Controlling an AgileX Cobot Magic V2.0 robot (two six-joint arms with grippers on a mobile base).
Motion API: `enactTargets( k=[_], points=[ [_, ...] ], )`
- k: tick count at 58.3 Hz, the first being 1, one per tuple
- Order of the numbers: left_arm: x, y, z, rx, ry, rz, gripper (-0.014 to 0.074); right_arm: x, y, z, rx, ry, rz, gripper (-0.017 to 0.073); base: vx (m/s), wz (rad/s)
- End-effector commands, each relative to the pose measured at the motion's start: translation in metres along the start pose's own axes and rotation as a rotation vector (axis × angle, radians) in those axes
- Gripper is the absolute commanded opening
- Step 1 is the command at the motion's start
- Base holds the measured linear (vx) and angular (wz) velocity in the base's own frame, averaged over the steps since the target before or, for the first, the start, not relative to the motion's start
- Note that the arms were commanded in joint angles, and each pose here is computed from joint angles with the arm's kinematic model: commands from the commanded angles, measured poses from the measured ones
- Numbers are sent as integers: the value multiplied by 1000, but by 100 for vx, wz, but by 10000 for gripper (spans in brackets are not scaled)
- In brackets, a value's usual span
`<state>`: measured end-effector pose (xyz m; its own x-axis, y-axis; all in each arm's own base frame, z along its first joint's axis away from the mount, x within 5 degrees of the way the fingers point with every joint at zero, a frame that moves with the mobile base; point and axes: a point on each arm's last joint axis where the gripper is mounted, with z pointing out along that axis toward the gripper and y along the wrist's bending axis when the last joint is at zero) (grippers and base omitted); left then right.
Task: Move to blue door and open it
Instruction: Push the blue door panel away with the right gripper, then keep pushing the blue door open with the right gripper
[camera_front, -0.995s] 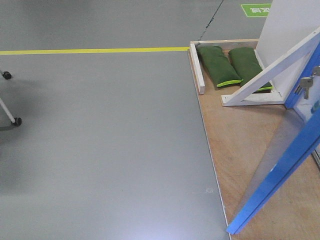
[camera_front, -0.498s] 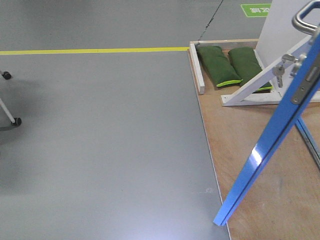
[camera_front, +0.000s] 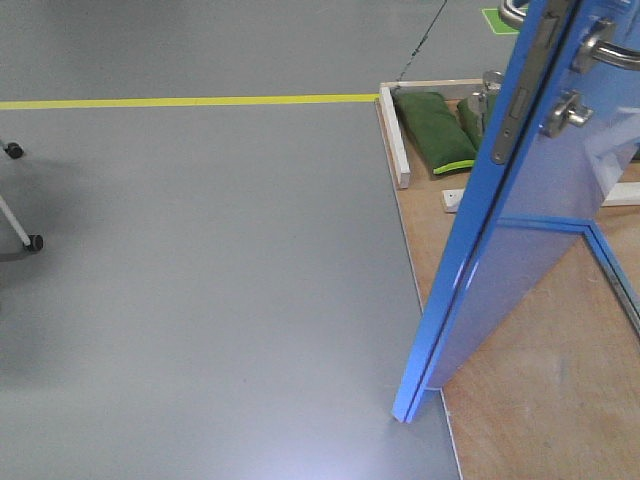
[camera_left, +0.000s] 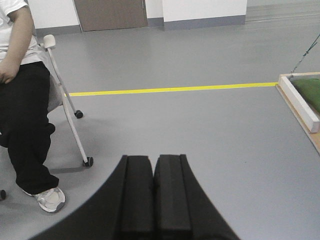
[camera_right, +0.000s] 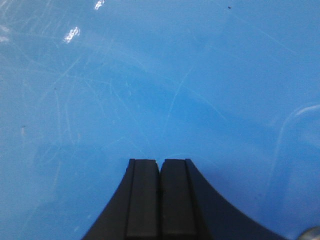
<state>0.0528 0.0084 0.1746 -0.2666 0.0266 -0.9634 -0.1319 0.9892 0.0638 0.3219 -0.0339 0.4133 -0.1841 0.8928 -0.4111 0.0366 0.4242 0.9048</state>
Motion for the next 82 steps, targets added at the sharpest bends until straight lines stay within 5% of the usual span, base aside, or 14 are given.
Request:
enactTargets(
  k=[1,82],
  points=[
    [-7,0,-1,4,-98,-6,70,-6,18,-11,-51,-42,-23,2,0,0],
    [-7,0,-1,4,-98,-6,70,-6,18,-11,-52,-42,-22,2,2,3]
  ],
)
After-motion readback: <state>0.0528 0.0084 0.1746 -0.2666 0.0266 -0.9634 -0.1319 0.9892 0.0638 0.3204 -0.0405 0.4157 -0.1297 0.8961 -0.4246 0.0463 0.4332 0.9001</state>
